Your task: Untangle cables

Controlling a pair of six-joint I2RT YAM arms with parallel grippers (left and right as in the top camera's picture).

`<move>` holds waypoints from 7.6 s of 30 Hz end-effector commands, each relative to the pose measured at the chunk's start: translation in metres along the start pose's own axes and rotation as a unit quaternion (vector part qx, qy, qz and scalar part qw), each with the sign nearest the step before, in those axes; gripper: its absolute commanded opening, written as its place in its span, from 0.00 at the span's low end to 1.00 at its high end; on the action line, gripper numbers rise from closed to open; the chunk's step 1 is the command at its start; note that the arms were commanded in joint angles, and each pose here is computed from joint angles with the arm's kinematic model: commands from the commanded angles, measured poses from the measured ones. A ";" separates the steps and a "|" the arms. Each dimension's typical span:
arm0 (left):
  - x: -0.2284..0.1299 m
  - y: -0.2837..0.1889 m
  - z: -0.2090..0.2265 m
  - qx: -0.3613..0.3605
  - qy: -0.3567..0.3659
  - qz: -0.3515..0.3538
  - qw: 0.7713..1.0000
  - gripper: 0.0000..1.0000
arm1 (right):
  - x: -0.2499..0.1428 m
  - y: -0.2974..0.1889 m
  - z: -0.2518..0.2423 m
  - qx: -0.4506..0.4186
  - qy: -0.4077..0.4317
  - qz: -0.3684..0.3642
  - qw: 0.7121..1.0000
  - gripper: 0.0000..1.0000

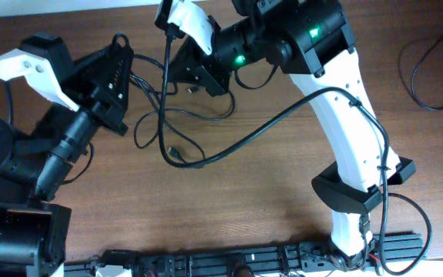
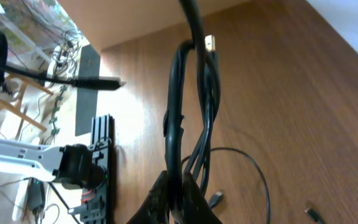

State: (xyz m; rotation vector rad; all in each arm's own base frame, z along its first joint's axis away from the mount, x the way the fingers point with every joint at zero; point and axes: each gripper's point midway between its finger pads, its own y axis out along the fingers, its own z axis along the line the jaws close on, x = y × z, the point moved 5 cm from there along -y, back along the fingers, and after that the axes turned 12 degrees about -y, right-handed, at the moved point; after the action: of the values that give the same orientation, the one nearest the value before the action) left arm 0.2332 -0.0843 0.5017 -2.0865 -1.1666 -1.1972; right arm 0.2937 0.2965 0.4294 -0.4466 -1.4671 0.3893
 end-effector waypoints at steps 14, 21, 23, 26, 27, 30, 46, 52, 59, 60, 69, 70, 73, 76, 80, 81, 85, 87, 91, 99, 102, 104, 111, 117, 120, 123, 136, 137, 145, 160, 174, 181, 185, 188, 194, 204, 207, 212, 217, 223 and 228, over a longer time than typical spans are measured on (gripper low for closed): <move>-0.031 -0.012 0.024 0.084 0.010 0.078 0.993 0.79 | 0.017 -0.059 -0.043 -0.093 0.130 -0.089 0.983 0.04; -0.046 -0.017 0.031 0.103 0.001 0.115 0.988 0.79 | 0.035 -0.078 -0.047 -0.109 0.165 -0.140 0.970 0.04; -0.054 -0.019 0.033 0.103 0.020 0.140 0.985 0.78 | 0.044 -0.084 -0.047 -0.111 0.175 -0.161 0.965 0.04; -0.066 -0.022 0.030 0.077 0.054 0.178 0.980 0.77 | 0.057 -0.091 -0.046 -0.112 0.182 -0.190 0.958 0.04; -0.071 -0.024 0.027 0.060 0.068 0.193 0.977 0.77 | 0.063 -0.095 -0.045 -0.113 0.181 -0.203 0.956 0.04; -0.081 -0.025 0.025 0.038 0.081 0.221 0.971 0.78 | 0.072 -0.102 -0.042 -0.115 0.175 -0.224 0.952 0.04; -0.126 0.044 0.060 -0.025 -0.026 0.350 0.936 0.46 | 0.105 -0.142 -0.005 -0.103 0.184 -0.291 0.933 0.04; -0.121 0.053 0.059 -0.047 0.005 0.332 0.942 0.53 | 0.104 -0.141 0.001 -0.077 0.213 -0.289 0.930 0.04; -0.126 0.069 0.037 -0.112 0.086 0.319 0.937 0.57 | 0.105 -0.141 0.004 -0.053 0.250 -0.292 0.922 0.04; -0.128 0.072 0.034 -0.118 0.088 0.319 0.936 0.57 | 0.106 -0.141 0.005 -0.046 0.254 -0.292 0.921 0.04; -0.142 0.085 0.028 -0.137 0.089 0.335 0.928 0.05 | 0.106 -0.140 0.007 -0.032 0.261 -0.289 0.920 0.04; -0.142 0.085 0.028 -0.137 0.089 0.335 0.928 0.04 | 0.106 -0.140 0.007 -0.033 0.261 -0.290 0.920 0.04; -0.143 0.084 0.030 -0.130 0.087 0.340 0.927 0.03 | 0.105 -0.145 0.002 -0.045 0.261 -0.295 0.918 0.04; -0.147 0.081 0.037 -0.102 0.085 0.353 0.926 0.04 | 0.104 -0.158 -0.006 -0.063 0.249 -0.309 0.916 0.04; -0.154 0.076 0.044 -0.075 0.080 0.372 0.922 0.04 | 0.095 -0.189 -0.019 -0.107 0.244 -0.327 0.907 0.04; -0.154 0.076 0.045 -0.072 0.081 0.373 0.921 0.04 | 0.092 -0.196 -0.021 -0.114 0.244 -0.329 0.905 0.04; -0.154 0.076 0.045 -0.072 0.080 0.374 0.921 0.04 | 0.081 -0.227 -0.028 -0.156 0.243 -0.341 0.895 0.04; -0.155 0.076 0.045 -0.071 0.080 0.375 0.921 0.04 | 0.074 -0.249 -0.031 -0.189 0.241 -0.350 0.885 0.04; -0.155 0.076 0.045 -0.071 0.080 0.375 0.921 0.05 | 0.062 -0.279 -0.034 -0.235 0.240 -0.360 0.870 0.04; -0.155 0.076 0.045 -0.071 0.080 0.375 0.921 0.05 | 0.042 -0.320 -0.034 -0.286 0.239 -0.365 0.853 0.04; -0.156 0.074 0.046 -0.070 0.077 0.379 0.919 0.06 | 0.033 -0.339 -0.038 -0.323 0.238 -0.370 0.838 0.04; -0.157 0.073 0.046 -0.068 0.075 0.382 0.919 0.06 | 0.027 -0.352 -0.039 -0.346 0.227 -0.370 0.831 0.04; -0.157 0.073 0.049 -0.059 0.077 0.384 0.918 0.06 | -0.009 -0.418 -0.033 -0.440 0.228 -0.372 0.785 0.04; -0.156 0.074 0.048 -0.061 0.080 0.379 0.920 0.06 | -0.036 -0.442 -0.023 -0.484 0.220 -0.340 0.776 0.04; -0.156 0.074 0.048 -0.061 0.080 0.380 0.920 0.06 | -0.053 -0.441 -0.026 -0.507 0.230 -0.311 0.770 0.04; -0.156 0.074 0.048 -0.061 0.080 0.380 0.920 0.06 | -0.072 -0.443 -0.031 -0.549 0.253 -0.283 0.745 0.04; -0.125 0.071 0.008 -0.173 0.086 0.305 0.932 0.07 | -0.163 -0.453 -0.021 -0.694 0.386 -0.096 0.600 0.04; -0.118 0.068 0.002 -0.177 0.087 0.290 0.937 0.06 | -0.169 -0.453 -0.021 -0.697 0.397 -0.087 0.591 0.04; -0.039 0.025 -0.042 -0.209 0.119 0.117 0.964 0.06 | -0.201 -0.439 -0.029 -0.659 0.466 -0.062 0.587 0.04; 0.035 -0.031 -0.051 -0.178 0.102 -0.040 0.978 0.03 | -0.239 -0.365 -0.082 -0.562 0.534 0.018 0.632 0.04; 0.027 -0.011 -0.041 -0.201 0.054 0.009 0.978 0.04 | -0.128 -0.199 -0.126 -0.435 0.373 0.028 0.819 0.04; 0.023 -0.011 -0.042 -0.213 0.052 0.023 0.975 0.05 | -0.112 -0.161 -0.125 -0.400 0.351 0.035 0.846 0.04; 0.022 -0.011 -0.042 -0.215 0.051 0.027 0.975 0.05 | -0.110 -0.157 -0.124 -0.394 0.349 0.036 0.849 0.04; 0.021 -0.009 -0.041 -0.213 0.047 0.030 0.975 0.05 | -0.108 -0.155 -0.122 -0.384 0.350 0.031 0.854 0.04; 0.015 -0.001 -0.034 -0.219 0.034 0.055 0.974 0.05 | -0.103 -0.154 -0.124 -0.378 0.342 0.017 0.860 0.04; 0.006 0.000 -0.035 -0.241 0.023 0.089 0.966 0.04 | -0.132 -0.197 -0.139 -0.475 0.359 0.048 0.802 0.04; 0.004 -0.001 -0.035 -0.246 0.023 0.094 0.964 0.04 | -0.150 -0.225 -0.144 -0.511 0.372 0.057 0.773 0.04; 0.003 -0.001 -0.035 -0.246 0.020 0.097 0.964 0.04 | -0.184 -0.283 -0.145 -0.558 0.408 0.048 0.721 0.04; -0.001 0.000 -0.032 -0.238 0.005 0.109 0.965 0.04 | -0.226 -0.354 -0.133 -0.614 0.447 0.037 0.649 0.04; -0.003 -0.001 -0.033 -0.246 0.004 0.116 0.962 0.04 | -0.278 -0.431 -0.093 -0.665 0.499 0.030 0.555 0.04; -0.004 -0.003 -0.035 -0.256 0.005 0.123 0.959 0.04 | -0.315 -0.488 -0.047 -0.704 0.531 0.018 0.471 0.04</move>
State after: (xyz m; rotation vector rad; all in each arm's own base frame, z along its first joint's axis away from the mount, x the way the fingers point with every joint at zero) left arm 0.2190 -0.1097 0.5117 -2.4879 -0.6257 -1.4748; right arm 0.3293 -0.2595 0.4103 -1.6226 -0.2014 -1.0863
